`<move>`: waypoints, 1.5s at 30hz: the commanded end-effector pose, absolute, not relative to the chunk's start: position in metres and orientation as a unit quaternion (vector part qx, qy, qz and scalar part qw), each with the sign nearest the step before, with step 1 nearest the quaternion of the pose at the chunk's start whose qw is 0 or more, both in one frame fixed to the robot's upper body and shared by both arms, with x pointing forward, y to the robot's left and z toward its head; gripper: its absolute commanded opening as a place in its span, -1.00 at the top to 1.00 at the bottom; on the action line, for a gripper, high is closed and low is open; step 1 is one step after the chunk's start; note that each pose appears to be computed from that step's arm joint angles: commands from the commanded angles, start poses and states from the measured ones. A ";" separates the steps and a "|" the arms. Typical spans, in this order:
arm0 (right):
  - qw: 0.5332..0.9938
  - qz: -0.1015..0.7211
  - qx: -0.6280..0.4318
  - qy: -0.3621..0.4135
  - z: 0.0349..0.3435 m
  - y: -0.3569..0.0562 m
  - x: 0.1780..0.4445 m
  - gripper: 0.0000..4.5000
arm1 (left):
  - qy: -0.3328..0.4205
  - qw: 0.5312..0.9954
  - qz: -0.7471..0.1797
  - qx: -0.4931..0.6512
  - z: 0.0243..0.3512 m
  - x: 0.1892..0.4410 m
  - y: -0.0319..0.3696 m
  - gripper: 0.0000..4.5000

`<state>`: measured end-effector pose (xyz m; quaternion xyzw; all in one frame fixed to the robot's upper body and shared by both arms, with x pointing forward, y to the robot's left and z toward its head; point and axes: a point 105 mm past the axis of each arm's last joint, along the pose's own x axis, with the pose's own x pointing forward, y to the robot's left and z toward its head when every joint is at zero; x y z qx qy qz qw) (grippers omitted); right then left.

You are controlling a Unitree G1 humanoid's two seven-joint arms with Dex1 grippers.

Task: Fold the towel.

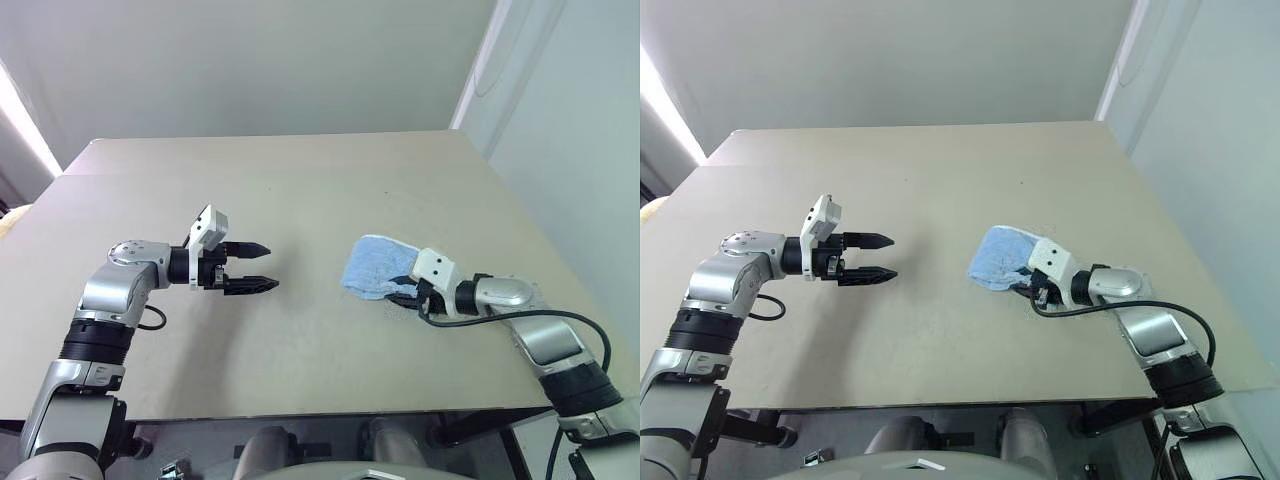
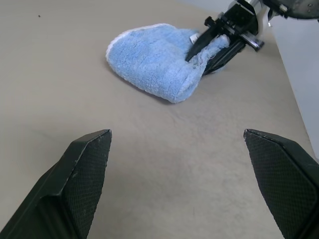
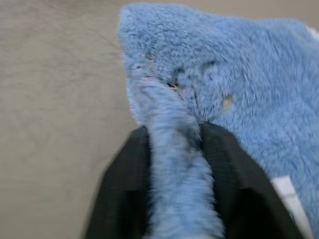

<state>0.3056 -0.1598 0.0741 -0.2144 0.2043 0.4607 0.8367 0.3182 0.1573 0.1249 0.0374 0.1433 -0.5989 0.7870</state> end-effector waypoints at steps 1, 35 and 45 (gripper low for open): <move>0.851 0.476 -0.157 0.157 0.112 -0.151 0.306 -0.26 | 0.127 0.787 -0.602 0.048 0.135 0.318 0.159 -1.00; 0.880 0.465 -0.011 0.100 0.114 -0.131 0.370 -0.71 | 0.119 0.796 -0.593 0.000 0.145 0.303 0.163 -1.00; 0.867 0.489 0.006 0.089 0.172 -0.166 0.318 -0.71 | 0.108 0.777 -0.618 0.050 0.159 0.299 0.176 -1.00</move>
